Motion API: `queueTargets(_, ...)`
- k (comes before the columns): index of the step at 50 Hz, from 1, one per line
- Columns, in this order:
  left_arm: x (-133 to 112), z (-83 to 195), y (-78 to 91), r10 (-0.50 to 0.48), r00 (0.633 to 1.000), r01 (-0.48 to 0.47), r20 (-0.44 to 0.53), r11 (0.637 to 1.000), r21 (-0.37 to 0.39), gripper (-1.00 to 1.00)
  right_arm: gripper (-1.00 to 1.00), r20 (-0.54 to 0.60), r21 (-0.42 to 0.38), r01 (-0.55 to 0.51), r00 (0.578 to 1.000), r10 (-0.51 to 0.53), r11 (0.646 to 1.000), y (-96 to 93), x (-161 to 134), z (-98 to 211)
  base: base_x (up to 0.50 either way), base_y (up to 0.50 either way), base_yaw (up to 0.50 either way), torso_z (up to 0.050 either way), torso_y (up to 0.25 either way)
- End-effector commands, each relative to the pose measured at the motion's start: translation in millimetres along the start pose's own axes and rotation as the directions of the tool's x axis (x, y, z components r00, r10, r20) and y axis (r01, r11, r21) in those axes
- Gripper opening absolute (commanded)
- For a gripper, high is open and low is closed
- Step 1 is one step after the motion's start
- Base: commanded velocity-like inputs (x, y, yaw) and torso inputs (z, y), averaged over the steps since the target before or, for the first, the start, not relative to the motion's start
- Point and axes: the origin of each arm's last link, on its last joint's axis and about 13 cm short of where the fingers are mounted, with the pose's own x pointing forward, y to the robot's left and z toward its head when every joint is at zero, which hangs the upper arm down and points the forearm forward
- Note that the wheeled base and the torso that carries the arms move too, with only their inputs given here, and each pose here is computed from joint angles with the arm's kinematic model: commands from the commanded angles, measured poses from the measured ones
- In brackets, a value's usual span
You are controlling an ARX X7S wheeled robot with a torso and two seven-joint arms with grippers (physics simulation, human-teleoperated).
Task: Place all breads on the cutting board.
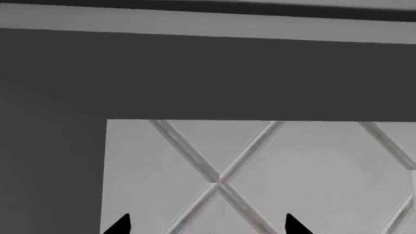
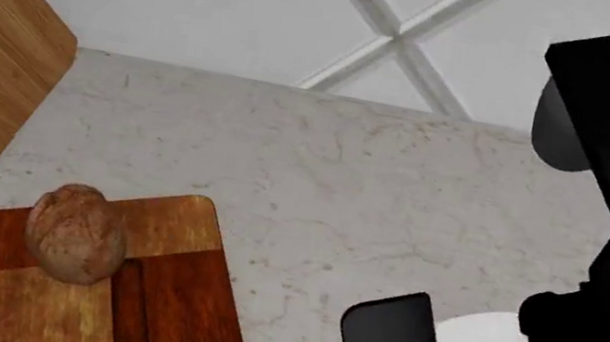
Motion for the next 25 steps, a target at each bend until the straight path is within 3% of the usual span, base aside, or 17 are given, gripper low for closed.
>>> queueTargets(1, 6.3, -3.3, -6.0, -0.047, 0.999, 0.047, 0.014, 0.999, -0.01, 1.0, 1.0, -0.018, 0.047, 0.035, 0.999, -0.035, 0.998, -1.5, -12.5, -18.9, 0.0, 0.0, 0.0, 0.0, 0.0)
queueTargets(16, 8.7, -3.4, -9.8, -0.061, 0.998, 0.061, 0.018, 0.998, -0.009, 1.0, 1.0, -0.076, 0.056, 0.126, 0.99, -0.121, 0.991, -4.7, -33.7, -29.7, 0.0, 0.0, 0.0, 0.0, 0.0)
queueTargets(25, 8.1, -2.8, -10.2, -0.064, 0.998, 0.064, 0.024, 0.998, -0.01, 1.0, 1.0, -0.091, 0.073, 0.126, 0.989, -0.119, 0.989, -2.8, -35.0, -40.7, 0.0, 0.0, 0.0, 0.0, 0.0)
